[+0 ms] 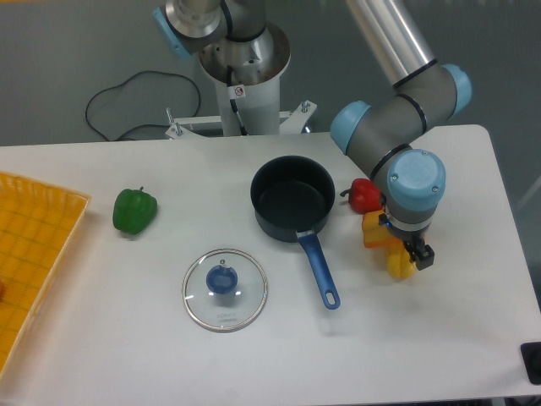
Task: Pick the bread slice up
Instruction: 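Lower the gripper onto the bread slice and close on it, then lift the bread slice up off the yellow pepper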
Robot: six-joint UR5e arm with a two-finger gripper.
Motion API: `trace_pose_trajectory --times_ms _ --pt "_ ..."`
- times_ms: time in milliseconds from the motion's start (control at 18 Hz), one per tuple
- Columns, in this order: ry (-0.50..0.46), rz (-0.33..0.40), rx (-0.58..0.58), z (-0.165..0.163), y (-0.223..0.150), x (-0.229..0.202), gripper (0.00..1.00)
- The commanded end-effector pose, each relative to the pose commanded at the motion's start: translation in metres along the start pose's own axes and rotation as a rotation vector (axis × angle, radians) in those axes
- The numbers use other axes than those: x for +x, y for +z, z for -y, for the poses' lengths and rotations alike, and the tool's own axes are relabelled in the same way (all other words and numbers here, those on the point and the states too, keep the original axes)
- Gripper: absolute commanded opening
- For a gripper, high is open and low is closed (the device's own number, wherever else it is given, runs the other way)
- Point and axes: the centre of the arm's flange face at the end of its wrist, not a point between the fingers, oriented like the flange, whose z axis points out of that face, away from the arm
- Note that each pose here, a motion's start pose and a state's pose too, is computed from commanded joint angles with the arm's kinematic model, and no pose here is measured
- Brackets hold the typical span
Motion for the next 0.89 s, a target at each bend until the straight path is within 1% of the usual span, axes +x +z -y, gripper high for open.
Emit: trace_pose_trajectory --times_ms 333,389,556,778,889 --pt "-0.023 -0.006 0.004 0.002 -0.004 0.003 0.30" --pt "-0.032 -0.008 0.004 0.002 -0.004 0.004 0.27" --pt "-0.036 -0.010 0.009 0.003 -0.005 0.004 0.09" --pt "-0.036 -0.026 0.018 0.000 -0.013 0.005 0.09" --pt "-0.040 -0.027 0.037 -0.003 -0.023 0.008 0.09"
